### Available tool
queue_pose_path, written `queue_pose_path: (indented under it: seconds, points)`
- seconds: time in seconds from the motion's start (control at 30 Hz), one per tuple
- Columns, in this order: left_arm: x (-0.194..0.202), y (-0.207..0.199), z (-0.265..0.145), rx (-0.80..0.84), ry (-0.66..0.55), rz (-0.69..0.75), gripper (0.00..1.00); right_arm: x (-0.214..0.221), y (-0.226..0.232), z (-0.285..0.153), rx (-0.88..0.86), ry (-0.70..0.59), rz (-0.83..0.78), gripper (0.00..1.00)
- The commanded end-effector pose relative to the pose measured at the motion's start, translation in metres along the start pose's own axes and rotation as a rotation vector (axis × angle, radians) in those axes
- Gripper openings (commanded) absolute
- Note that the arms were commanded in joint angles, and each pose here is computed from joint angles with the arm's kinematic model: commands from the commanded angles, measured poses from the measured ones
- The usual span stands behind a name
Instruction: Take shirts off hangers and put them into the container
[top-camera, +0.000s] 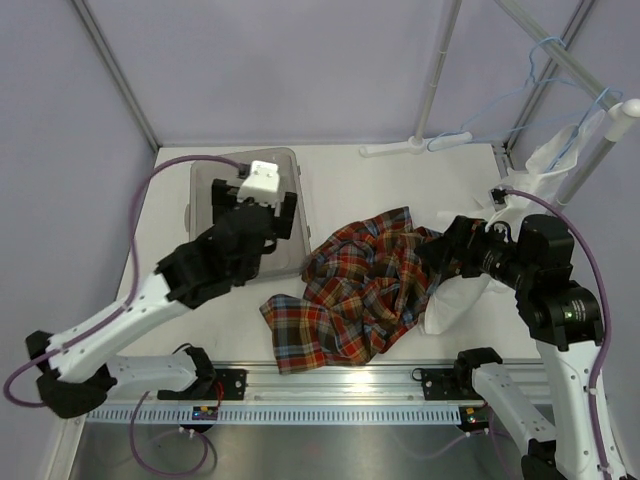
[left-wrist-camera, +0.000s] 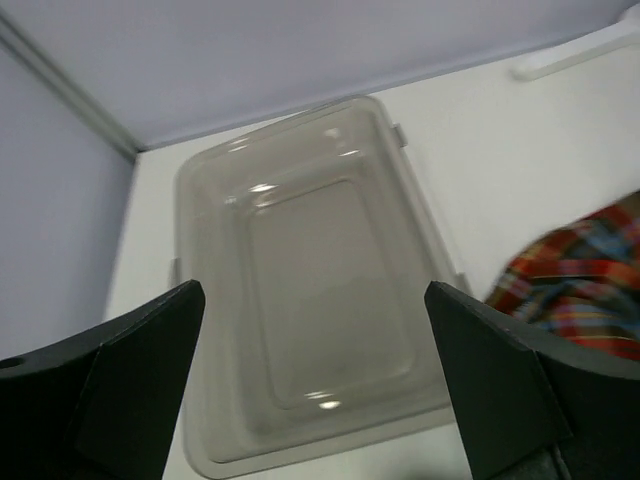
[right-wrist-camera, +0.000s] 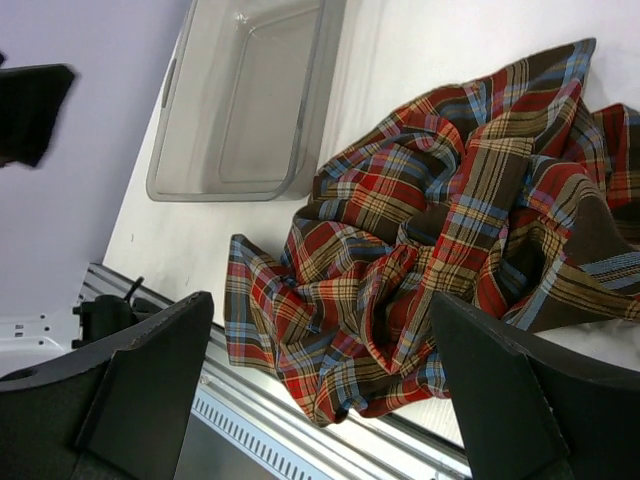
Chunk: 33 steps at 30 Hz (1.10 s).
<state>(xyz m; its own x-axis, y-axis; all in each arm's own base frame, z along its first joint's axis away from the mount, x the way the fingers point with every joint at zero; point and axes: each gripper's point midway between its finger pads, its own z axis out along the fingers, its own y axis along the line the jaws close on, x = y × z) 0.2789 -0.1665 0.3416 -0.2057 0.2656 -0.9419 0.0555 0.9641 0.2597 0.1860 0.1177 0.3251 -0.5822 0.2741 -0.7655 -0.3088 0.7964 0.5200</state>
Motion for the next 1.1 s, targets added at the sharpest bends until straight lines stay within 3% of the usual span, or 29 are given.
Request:
queue_pose_path:
  seconds: [0.0, 0.07, 0.13, 0.2, 0.27, 0.4, 0.6, 0.8, 1.07]
  points:
    - [0.003, -0.017, -0.035, 0.265, 0.011, -0.256, 0.99, 0.003, 0.0, 0.007, -0.021, 0.024, -0.005, 0.99]
    - [0.005, -0.031, -0.048, 0.386, 0.005, -0.323, 0.99, 0.007, 0.003, 0.009, -0.047, 0.025, -0.003, 0.98]
    - [0.01, -0.062, -0.069, 0.611, -0.012, -0.364, 0.95, 0.007, 0.005, 0.006, -0.055, 0.009, -0.01, 0.98]
    - [0.022, -0.091, -0.083, 0.77, -0.009, -0.384, 0.86, 0.003, 0.008, -0.004, -0.047, -0.022, -0.023, 0.98]
    - [0.032, -0.11, -0.09, 0.844, 0.018, -0.394, 0.83, -0.004, 0.02, -0.019, -0.066, -0.059, -0.039, 0.99]
    - [0.055, -0.145, -0.098, 0.851, 0.047, -0.331, 0.85, -0.016, 0.047, -0.048, -0.136, -0.1, -0.061, 0.99]
    - [0.077, -0.177, -0.113, 0.714, 0.056, -0.173, 0.9, -0.023, 0.073, -0.087, -0.183, -0.168, -0.095, 0.99]
    - [0.123, -0.216, -0.108, 0.597, 0.186, 0.039, 0.92, -0.019, 0.089, -0.117, -0.224, -0.217, -0.115, 0.99]
    - [0.142, -0.262, -0.109, 0.648, 0.235, 0.085, 0.97, -0.005, 0.087, -0.131, -0.219, -0.224, -0.137, 0.99]
